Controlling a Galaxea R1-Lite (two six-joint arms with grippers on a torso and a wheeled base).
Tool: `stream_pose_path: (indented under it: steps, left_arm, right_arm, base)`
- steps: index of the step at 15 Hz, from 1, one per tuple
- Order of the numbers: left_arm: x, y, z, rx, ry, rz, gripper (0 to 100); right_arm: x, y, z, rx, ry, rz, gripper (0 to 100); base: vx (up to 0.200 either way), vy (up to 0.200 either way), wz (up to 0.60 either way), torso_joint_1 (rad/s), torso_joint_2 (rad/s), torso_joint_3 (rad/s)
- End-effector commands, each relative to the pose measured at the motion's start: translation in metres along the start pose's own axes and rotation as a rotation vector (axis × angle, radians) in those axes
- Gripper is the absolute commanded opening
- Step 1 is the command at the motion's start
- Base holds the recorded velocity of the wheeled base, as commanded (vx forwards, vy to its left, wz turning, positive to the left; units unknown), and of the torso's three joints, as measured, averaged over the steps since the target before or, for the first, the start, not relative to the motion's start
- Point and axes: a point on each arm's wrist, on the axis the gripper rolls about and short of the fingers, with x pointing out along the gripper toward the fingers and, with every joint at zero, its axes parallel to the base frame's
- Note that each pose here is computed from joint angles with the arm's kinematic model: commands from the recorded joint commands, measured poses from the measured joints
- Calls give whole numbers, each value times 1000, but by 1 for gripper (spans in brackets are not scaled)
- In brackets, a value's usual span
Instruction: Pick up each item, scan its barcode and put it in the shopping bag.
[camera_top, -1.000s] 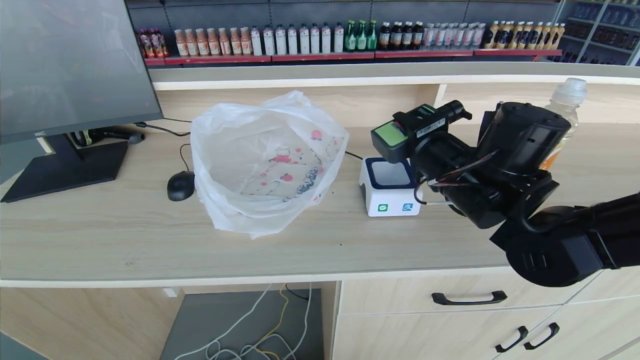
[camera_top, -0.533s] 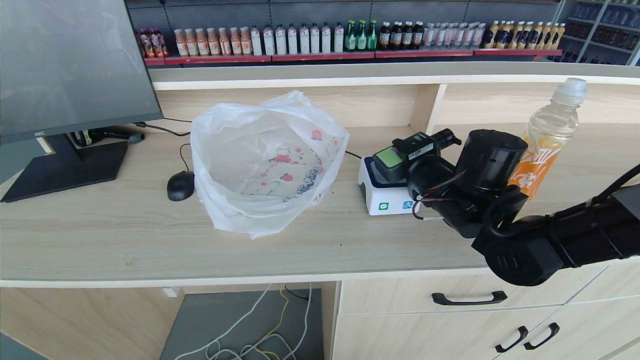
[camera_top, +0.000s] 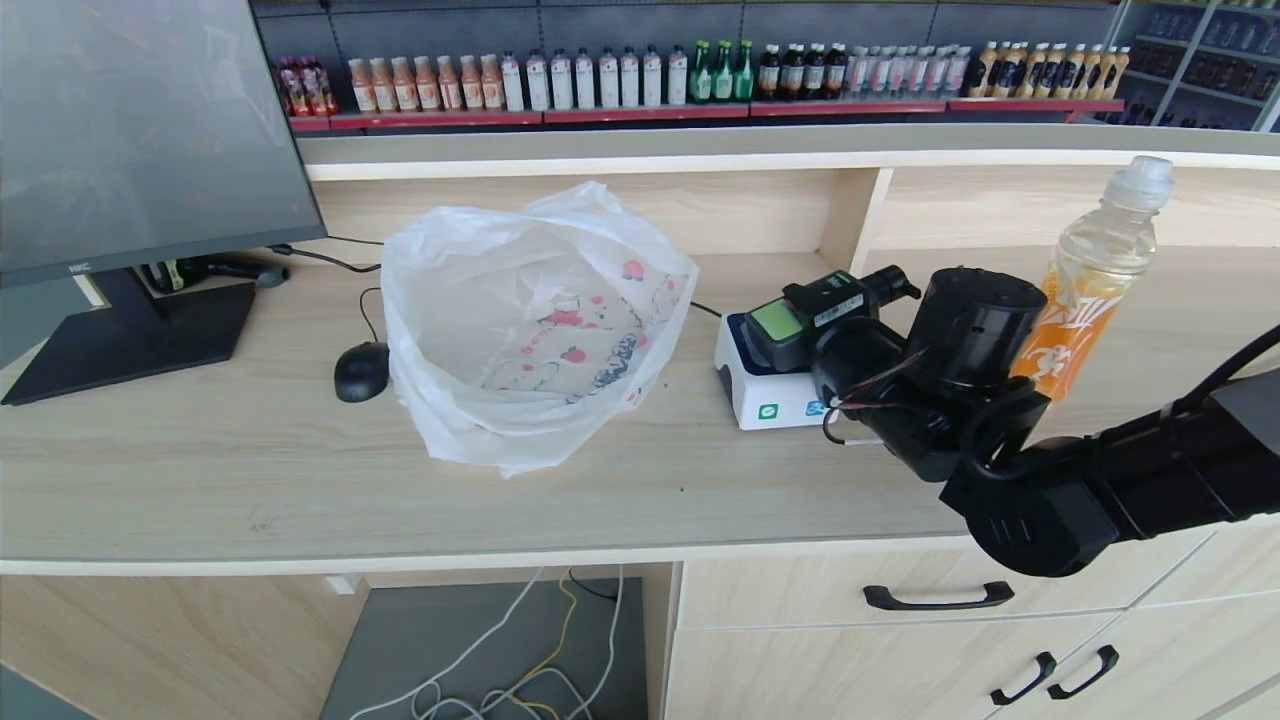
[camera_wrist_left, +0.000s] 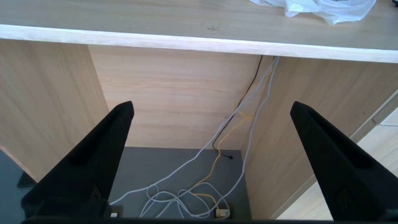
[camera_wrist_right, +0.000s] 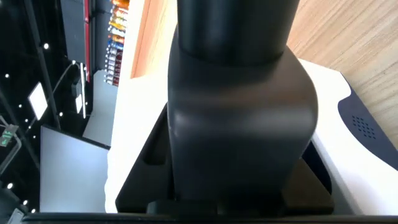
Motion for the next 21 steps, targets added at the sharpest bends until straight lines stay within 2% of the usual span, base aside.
stream_pose_path:
  steps: [1, 15, 21]
  left_arm:
    - [0, 0, 0, 0, 0, 2, 100]
    - [0, 0, 0, 0, 0, 0, 100]
    - [0, 0, 0, 0, 0, 0, 100]
  right_arm:
    - [0, -4, 0, -7, 1, -13, 0]
    - [-1, 0, 5, -4, -9, -2, 0]
    - [-13, 25, 15, -30, -22, 65, 0]
  base:
    - [0, 0, 0, 0, 0, 0]
    - [0, 0, 0, 0, 0, 0]
    - [0, 0, 0, 0, 0, 0]
